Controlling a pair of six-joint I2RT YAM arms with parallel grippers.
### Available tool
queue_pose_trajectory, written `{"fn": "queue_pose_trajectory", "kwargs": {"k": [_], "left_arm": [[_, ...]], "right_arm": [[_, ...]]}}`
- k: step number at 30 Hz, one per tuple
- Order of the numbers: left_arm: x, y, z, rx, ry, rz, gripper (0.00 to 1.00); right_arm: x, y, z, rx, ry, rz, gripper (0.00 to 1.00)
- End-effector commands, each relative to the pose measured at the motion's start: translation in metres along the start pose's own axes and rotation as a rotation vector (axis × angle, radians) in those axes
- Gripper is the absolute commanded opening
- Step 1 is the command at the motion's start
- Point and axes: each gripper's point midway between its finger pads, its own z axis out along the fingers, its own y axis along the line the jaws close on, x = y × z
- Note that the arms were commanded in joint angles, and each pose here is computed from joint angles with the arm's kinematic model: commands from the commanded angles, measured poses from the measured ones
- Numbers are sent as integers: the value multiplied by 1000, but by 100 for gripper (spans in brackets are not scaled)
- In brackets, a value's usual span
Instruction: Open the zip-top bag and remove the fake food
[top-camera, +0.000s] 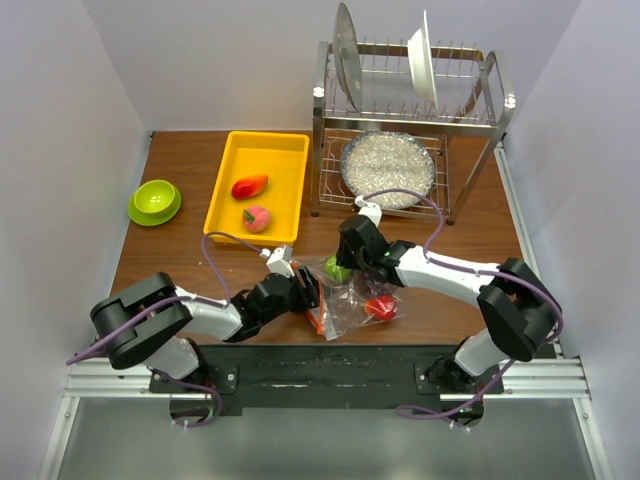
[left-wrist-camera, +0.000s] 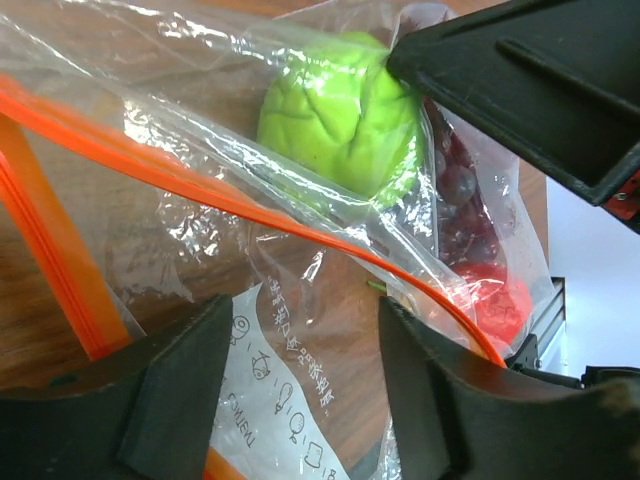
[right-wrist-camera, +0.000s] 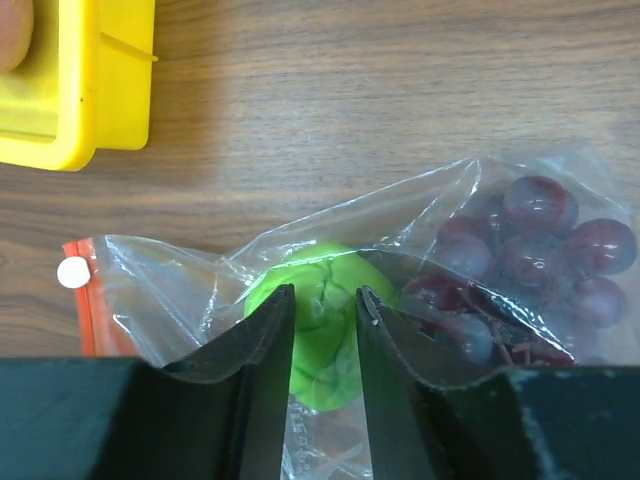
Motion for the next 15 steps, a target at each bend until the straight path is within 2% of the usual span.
{"fn": "queue_pose_trajectory", "kwargs": {"k": [1, 5, 7, 15], "left_arm": [[-19, -15, -1, 55, -95, 53, 68], [-24, -26, 2, 97, -107, 156, 75], [-26, -27, 4, 80, -110, 189, 79], [-11, -34, 9, 76, -47, 366, 81]], "right_arm": [[25, -16, 1, 25, 69, -17, 32], [34, -1, -6, -78, 105, -1, 32], [42, 5, -13, -128, 131, 3, 37], [43, 9, -27, -168, 136, 23, 51]]}}
